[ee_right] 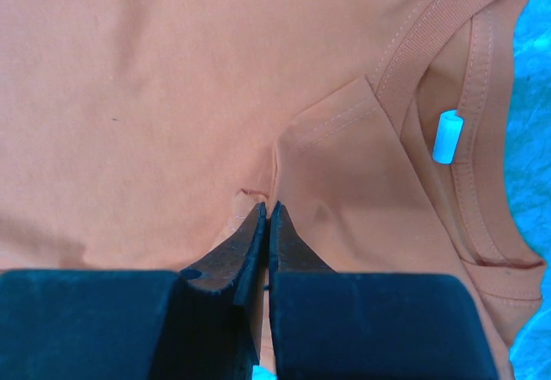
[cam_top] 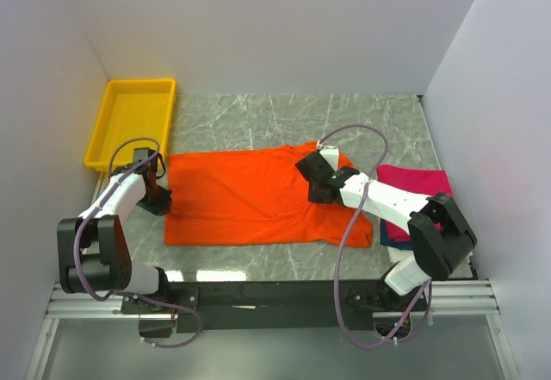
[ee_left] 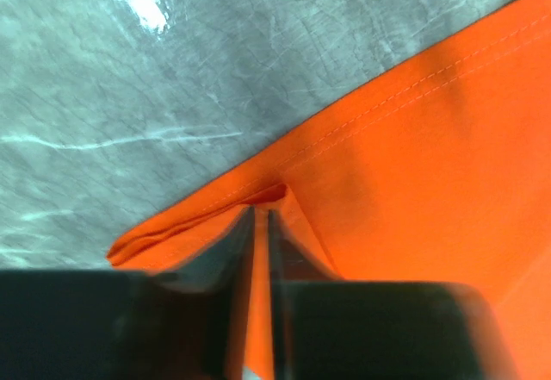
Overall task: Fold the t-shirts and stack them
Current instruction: Fold the tshirt
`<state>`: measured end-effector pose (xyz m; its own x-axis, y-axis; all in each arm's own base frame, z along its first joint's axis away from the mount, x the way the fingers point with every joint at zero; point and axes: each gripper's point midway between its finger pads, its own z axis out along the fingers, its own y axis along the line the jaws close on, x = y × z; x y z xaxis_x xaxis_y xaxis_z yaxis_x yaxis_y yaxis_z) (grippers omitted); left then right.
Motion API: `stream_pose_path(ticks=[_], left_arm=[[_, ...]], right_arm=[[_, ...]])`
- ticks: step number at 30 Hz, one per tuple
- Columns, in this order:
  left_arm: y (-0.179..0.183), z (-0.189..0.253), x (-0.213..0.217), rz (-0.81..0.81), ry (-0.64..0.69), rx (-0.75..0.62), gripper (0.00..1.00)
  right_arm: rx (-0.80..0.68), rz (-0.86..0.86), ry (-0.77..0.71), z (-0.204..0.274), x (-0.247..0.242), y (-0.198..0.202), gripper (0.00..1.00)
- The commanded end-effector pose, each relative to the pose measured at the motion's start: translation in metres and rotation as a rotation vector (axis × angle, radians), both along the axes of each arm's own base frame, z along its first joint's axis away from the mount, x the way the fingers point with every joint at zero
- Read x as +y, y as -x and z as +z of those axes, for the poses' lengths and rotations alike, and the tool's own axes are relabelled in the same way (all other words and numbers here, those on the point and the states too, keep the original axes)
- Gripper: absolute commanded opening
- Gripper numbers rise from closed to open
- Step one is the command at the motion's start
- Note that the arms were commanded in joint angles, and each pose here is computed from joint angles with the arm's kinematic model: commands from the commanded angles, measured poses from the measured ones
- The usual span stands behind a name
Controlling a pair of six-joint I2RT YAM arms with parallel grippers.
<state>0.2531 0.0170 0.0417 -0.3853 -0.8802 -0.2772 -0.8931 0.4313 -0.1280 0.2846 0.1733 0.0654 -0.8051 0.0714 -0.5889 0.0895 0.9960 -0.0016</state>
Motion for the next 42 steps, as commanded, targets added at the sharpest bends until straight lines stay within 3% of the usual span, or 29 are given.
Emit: stream_pose_path(ticks=[1, 4, 9, 18, 29, 38, 42], left_arm=[[-0.009, 0.015, 0.002, -0.007, -0.005, -0.046, 0.22], [-0.008, 0.015, 0.000, 0.008, -0.011, -0.054, 0.47], [-0.006, 0.006, -0.011, 0.013, 0.008, -0.040, 0.52], [-0.014, -0.004, -0.020, 0.009, 0.015, -0.011, 0.35], [-0.008, -0.018, -0.022, 0.007, 0.024, 0.024, 0.34], [-0.006, -0.021, -0.024, -0.009, 0.036, 0.035, 0.03], [-0.003, -0.015, -0.023, -0.012, 0.026, 0.035, 0.01]], right_arm=[[-0.061, -0.032, -0.025, 0.014, 0.000, -0.008, 0.00], [-0.058, -0.032, -0.029, 0.013, 0.001, -0.009, 0.00], [-0.058, -0.029, -0.030, 0.013, 0.003, -0.010, 0.00], [-0.049, -0.027, -0.028, 0.008, 0.003, -0.008, 0.00], [-0.048, -0.022, -0.031, 0.007, 0.004, -0.008, 0.00], [-0.050, -0.024, -0.032, 0.007, 0.002, -0.007, 0.00], [-0.054, -0.026, -0.029, 0.008, 0.000, -0.007, 0.00]])
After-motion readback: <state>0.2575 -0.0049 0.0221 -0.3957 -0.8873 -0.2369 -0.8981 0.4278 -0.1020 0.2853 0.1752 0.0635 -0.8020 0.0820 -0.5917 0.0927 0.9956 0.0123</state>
